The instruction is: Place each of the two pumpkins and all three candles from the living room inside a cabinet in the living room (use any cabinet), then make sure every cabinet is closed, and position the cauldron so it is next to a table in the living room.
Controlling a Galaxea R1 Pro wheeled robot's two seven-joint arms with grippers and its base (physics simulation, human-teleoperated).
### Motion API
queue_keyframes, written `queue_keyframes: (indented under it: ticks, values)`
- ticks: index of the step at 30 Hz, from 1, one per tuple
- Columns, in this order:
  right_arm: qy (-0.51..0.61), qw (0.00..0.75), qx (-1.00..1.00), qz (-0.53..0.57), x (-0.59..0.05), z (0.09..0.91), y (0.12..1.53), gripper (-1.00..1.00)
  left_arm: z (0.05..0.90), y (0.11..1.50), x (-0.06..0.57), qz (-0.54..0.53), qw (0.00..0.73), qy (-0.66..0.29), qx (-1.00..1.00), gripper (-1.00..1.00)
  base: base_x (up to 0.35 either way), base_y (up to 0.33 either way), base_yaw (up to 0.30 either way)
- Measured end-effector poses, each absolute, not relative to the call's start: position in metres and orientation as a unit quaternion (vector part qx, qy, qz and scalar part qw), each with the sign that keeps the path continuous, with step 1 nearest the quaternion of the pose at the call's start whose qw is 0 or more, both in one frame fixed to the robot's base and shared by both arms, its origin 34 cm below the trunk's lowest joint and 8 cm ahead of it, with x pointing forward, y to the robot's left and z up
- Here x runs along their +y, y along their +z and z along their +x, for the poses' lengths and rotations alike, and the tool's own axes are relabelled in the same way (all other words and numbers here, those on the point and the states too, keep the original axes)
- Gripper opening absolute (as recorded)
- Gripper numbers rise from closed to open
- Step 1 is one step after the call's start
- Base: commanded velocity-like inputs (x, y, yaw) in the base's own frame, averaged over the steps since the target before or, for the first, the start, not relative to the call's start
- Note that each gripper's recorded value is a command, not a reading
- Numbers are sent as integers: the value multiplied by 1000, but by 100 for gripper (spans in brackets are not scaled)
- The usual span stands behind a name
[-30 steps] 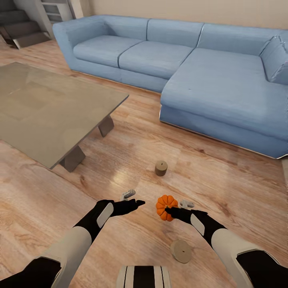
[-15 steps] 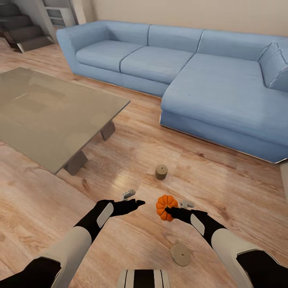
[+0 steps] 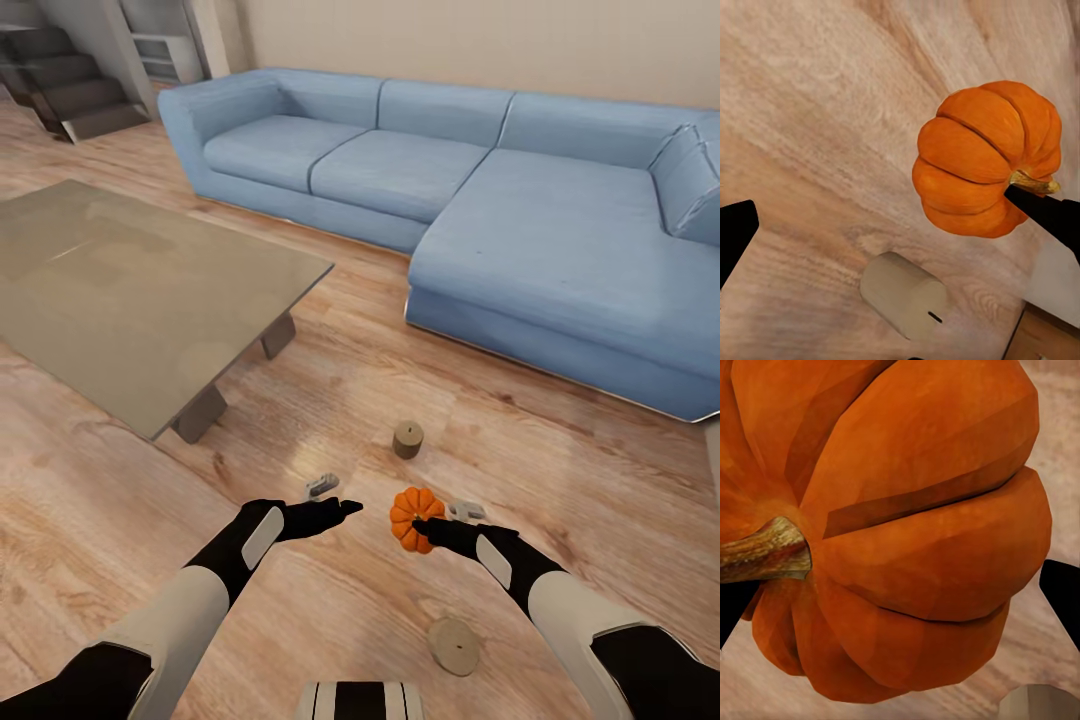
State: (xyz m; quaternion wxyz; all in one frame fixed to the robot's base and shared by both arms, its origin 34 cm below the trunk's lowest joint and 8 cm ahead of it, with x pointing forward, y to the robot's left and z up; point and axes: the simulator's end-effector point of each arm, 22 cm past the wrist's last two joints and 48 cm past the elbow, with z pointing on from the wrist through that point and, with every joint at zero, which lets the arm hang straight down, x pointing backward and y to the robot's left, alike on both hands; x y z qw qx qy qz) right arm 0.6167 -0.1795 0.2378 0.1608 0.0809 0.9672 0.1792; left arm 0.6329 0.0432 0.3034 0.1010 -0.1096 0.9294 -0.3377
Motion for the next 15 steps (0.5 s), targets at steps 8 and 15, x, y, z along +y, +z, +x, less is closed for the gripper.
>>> queue_keyframes:
  ticks: [8,15]
  values:
    - [180,167,966,80,-179,621,244,-100,637,309,44,-108,107,-338,929,100,0,0,64]
    - [181,172,965,79,-179,625,250,-100,634,306,49,-112,115,-330,930,100,0,0,66]
